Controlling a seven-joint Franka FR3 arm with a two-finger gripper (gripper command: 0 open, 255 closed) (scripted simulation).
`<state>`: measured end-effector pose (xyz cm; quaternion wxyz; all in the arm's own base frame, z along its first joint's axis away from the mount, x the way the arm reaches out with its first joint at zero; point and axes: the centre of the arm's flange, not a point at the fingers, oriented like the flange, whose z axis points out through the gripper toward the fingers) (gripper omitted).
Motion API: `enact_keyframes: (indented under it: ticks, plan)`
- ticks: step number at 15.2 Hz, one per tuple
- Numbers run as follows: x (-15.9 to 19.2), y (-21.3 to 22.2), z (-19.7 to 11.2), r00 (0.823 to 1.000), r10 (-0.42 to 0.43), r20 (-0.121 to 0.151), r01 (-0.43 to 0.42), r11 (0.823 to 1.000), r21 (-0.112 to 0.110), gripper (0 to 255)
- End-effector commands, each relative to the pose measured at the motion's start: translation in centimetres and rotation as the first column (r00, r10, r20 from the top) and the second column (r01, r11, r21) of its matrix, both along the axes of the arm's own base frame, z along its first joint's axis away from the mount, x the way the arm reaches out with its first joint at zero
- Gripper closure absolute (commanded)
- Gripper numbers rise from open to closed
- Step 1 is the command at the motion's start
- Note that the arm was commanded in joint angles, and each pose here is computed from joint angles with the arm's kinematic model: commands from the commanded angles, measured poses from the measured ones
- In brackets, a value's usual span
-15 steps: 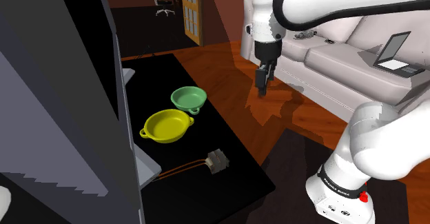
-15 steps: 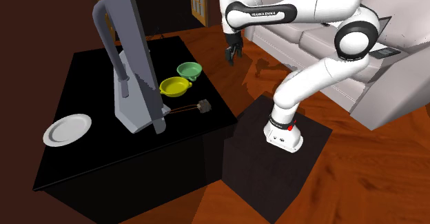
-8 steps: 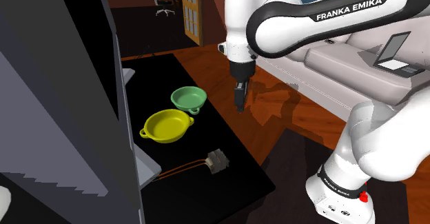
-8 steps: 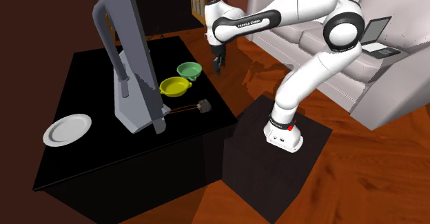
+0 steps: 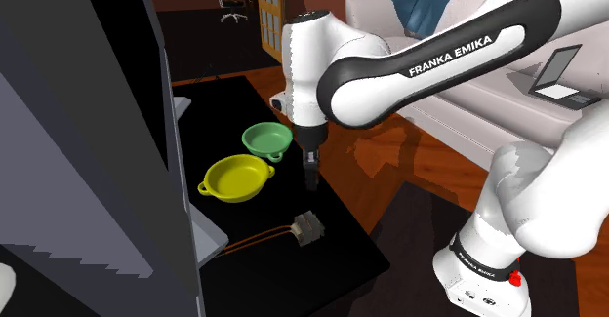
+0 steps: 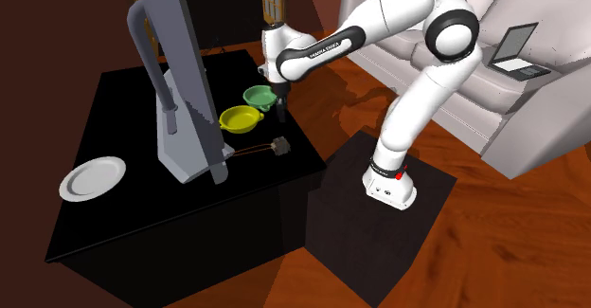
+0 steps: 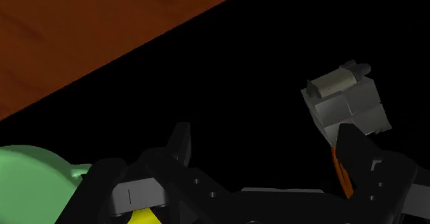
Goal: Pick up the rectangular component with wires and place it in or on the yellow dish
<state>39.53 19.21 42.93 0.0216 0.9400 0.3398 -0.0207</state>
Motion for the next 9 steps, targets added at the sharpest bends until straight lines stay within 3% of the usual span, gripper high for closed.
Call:
enact_keyframes:
  ticks: [1, 5, 9]
  plan:
    - [0.3, 2.1, -1.4, 0.997, 0.071, 0.009, -0.071, 0.997, 0.013, 0]
    - [0.3, 6.5, -3.7, 0.978, 0.206, 0.027, -0.207, 0.978, 0.036, 0]
    - [-0.1, 10.8, -5.9, 0.940, 0.338, 0.048, -0.340, 0.939, 0.056, 0]
